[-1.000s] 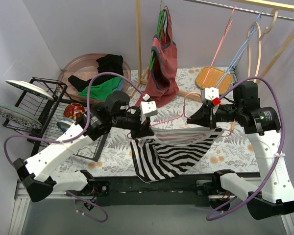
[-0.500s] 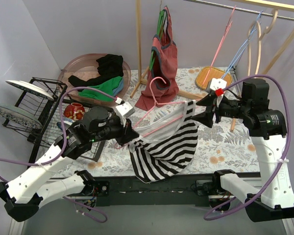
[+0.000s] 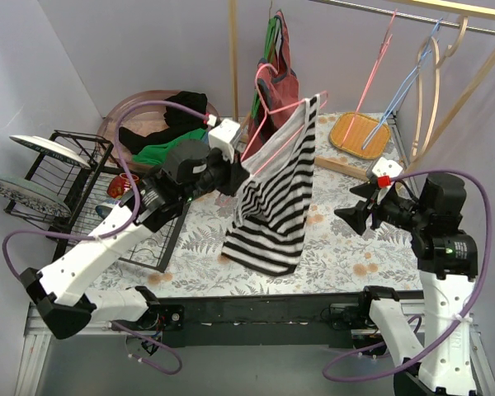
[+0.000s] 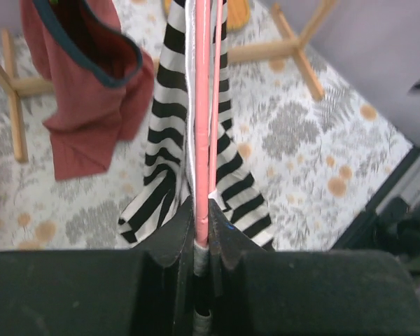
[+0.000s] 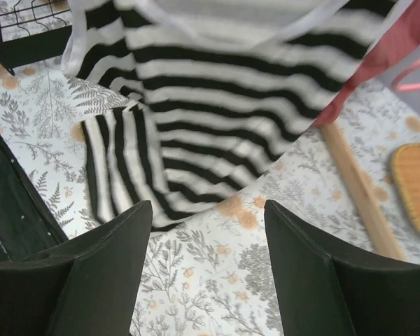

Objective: Place the tank top on the hanger

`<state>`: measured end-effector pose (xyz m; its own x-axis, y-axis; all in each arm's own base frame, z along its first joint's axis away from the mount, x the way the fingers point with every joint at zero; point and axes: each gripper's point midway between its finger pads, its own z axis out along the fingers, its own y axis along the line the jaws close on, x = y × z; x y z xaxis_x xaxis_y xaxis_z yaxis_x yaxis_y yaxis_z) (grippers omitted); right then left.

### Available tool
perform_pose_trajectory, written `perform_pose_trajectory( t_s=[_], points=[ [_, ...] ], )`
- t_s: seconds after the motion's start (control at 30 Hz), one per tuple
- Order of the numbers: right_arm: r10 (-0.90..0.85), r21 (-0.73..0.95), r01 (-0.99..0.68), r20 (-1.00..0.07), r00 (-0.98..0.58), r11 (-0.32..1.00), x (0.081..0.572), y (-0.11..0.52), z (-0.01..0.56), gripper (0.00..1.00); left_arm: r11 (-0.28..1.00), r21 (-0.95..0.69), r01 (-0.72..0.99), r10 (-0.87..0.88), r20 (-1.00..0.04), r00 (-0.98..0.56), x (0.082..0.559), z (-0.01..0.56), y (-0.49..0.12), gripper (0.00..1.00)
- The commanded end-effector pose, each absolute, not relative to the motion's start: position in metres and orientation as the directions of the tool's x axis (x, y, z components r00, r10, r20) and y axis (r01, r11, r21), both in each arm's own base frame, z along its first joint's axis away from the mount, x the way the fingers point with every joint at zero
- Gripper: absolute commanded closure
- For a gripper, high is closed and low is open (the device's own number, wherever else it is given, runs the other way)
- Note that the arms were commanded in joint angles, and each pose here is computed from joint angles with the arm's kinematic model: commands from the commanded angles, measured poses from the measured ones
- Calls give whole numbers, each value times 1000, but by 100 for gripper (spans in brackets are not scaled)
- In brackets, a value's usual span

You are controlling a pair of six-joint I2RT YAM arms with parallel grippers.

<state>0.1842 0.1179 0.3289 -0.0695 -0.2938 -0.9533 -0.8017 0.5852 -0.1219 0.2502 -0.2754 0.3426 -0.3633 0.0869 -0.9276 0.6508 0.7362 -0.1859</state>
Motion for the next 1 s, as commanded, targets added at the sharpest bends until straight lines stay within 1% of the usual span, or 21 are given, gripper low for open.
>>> perform_pose_trajectory(
  t_s=[0.0,0.1,0.13,0.17,0.23,0.33,0.37,0.4,0.57,0.6,0.63,0.97],
  points=[
    [-261,-61,-801,-958,-121,596,193,117,295,27,771,-187,609,-65,-974,-217,285,414,-284,100],
    [-237,-31,-821,-963,-128,570,192,121,277,27,784,-194,589,-90,-975,-201,308,428,-293,100],
    [-224,-21,-837,-967,-122,547,189,124,275,27,795,-194,575,-81,-973,-216,322,420,-298,100],
    [-222,-28,-841,-969,-111,540,189,124,273,27,792,-208,574,-108,-973,-203,327,433,-299,100],
    [-206,-8,-855,-972,-116,518,186,127,265,27,789,-221,573,-123,-971,-205,340,437,-304,100],
    [-192,-1,-856,-975,-115,516,185,126,258,27,774,-240,586,-151,-968,-198,355,447,-320,100],
    [-189,1,-854,-975,-117,520,185,125,256,27,774,-245,584,-143,-966,-215,364,438,-330,100],
    [-189,-9,-854,-976,-105,520,185,125,257,27,767,-257,588,-173,-965,-196,366,454,-332,100],
    [-181,-15,-850,-979,-95,527,185,124,252,26,766,-282,578,-210,-959,-190,388,463,-350,100],
    [-181,-18,-849,-979,-92,529,185,124,252,26,773,-286,567,-207,-957,-202,395,455,-355,100],
    [-178,-17,-849,-980,-91,528,186,124,252,26,771,-291,566,-225,-956,-186,397,465,-355,100],
    [-171,-30,-842,-982,-74,539,186,122,251,25,798,-347,492,-294,-938,-186,433,464,-365,100]
  ],
)
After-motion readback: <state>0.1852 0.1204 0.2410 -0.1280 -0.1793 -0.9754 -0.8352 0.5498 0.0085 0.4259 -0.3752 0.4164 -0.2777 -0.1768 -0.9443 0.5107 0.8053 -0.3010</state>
